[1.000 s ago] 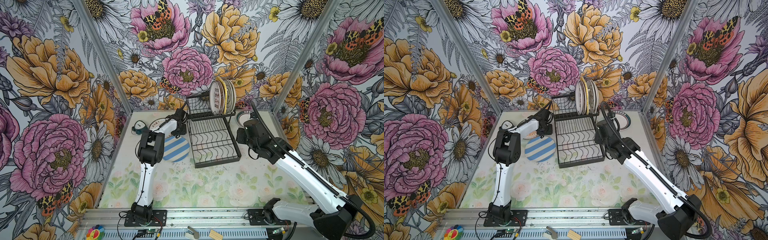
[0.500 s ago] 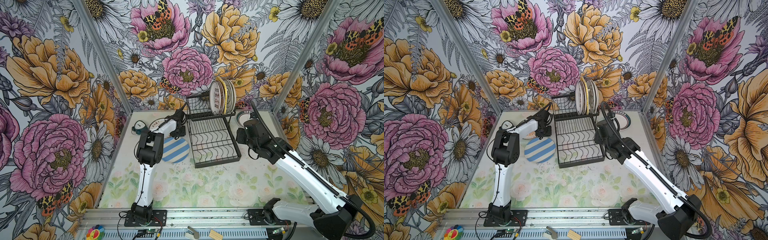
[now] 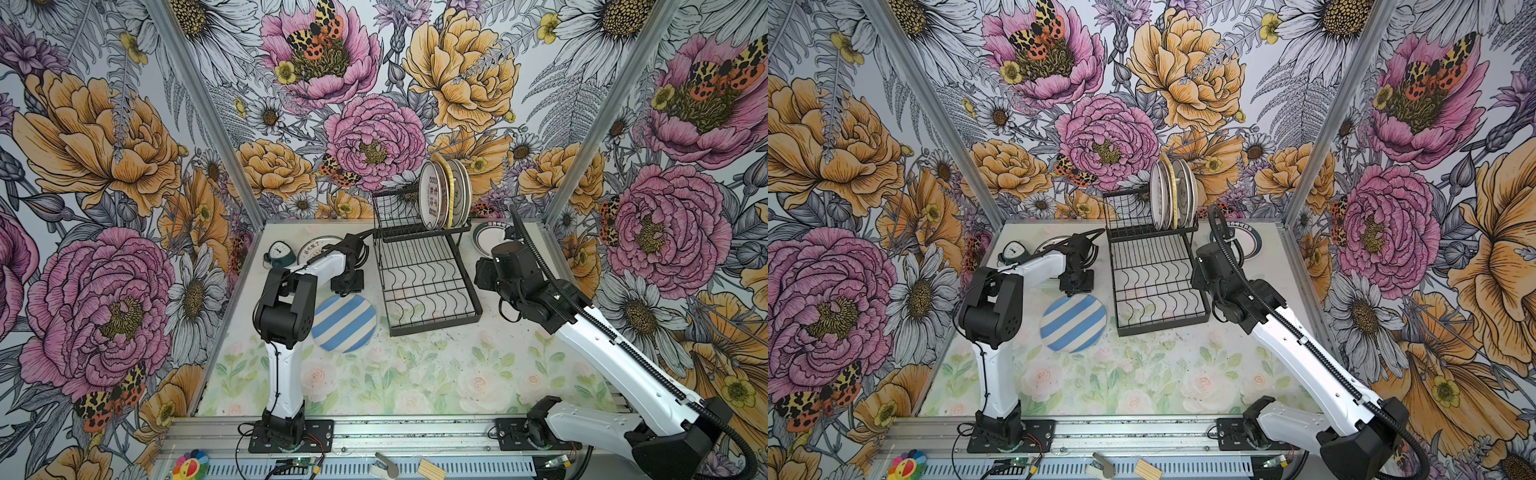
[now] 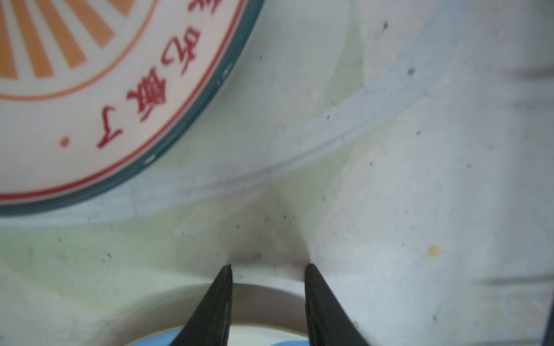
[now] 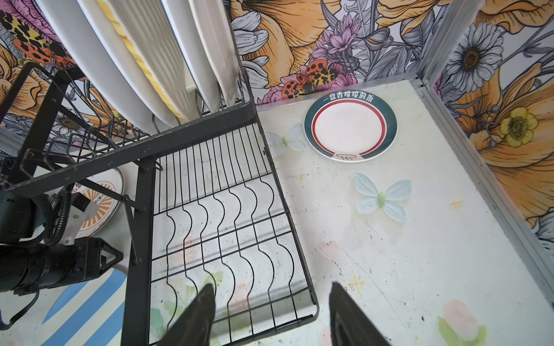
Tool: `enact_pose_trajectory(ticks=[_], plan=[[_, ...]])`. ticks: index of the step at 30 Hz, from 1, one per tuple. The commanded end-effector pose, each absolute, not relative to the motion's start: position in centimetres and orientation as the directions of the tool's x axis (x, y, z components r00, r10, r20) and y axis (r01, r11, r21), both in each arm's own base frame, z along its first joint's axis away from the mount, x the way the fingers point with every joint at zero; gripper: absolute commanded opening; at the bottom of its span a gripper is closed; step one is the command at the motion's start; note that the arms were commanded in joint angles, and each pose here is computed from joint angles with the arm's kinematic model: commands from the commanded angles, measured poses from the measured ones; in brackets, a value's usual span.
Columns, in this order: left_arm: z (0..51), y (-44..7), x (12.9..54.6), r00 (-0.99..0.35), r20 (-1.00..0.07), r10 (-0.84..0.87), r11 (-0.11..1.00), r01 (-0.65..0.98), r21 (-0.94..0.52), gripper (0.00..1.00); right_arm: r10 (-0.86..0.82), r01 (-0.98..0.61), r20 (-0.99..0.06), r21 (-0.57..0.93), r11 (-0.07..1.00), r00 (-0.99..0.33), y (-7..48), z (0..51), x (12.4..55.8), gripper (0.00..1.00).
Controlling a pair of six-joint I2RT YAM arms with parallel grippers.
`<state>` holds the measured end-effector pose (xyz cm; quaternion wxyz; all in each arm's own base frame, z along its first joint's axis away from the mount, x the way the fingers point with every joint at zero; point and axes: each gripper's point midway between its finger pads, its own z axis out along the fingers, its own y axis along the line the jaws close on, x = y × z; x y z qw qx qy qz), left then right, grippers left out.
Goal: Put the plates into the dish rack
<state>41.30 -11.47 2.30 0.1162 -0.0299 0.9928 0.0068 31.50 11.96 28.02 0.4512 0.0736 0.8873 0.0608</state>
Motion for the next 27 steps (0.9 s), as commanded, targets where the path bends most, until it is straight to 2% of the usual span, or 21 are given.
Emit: enact_pose_trajectory(ticks=[1,8,14,16,22,25,27], plan=[[2.9,-12.0,38.8,-0.976,-0.205,-0.074,0.997,-0.073,-0.015,0.4,0.203,0.066,-0.793,0.202,0.977,-0.574,12.3,28.4,30.9,0.61],[3.4,-12.0,34.5,-0.981,-0.17,-0.096,0.995,-0.09,-0.042,0.4,0.189,0.043,-0.789,0.203,0.978,-0.584,13.3,28.0,30.3,0.61],[5.6,-11.1,33.2,-0.968,-0.215,-0.133,0.99,-0.119,-0.077,0.41,0.18,0.024,-0.782,0.206,0.978,-0.596,14.1,27.4,29.8,0.61],[6.5,-10.8,33.1,-0.96,-0.238,-0.145,0.987,-0.125,-0.096,0.46,0.174,0.014,-0.776,0.208,0.978,-0.606,14.3,27.0,29.5,0.61],[9.3,-8.6,32.1,-0.911,-0.304,-0.278,0.949,-0.213,-0.231,0.8,0.185,-0.002,-0.751,0.24,0.971,-0.633,14.7,25.9,28.5,0.61],[9.2,-6.3,31.0,-0.873,-0.304,-0.382,0.907,-0.292,-0.302,0.89,0.191,-0.005,-0.743,0.253,0.967,-0.641,14.7,25.6,28.1,0.62],[8.9,-4.9,30.0,-0.855,-0.306,-0.419,0.895,-0.332,-0.299,0.92,0.193,-0.008,-0.74,0.258,0.966,-0.644,14.6,25.4,27.8,0.62]])
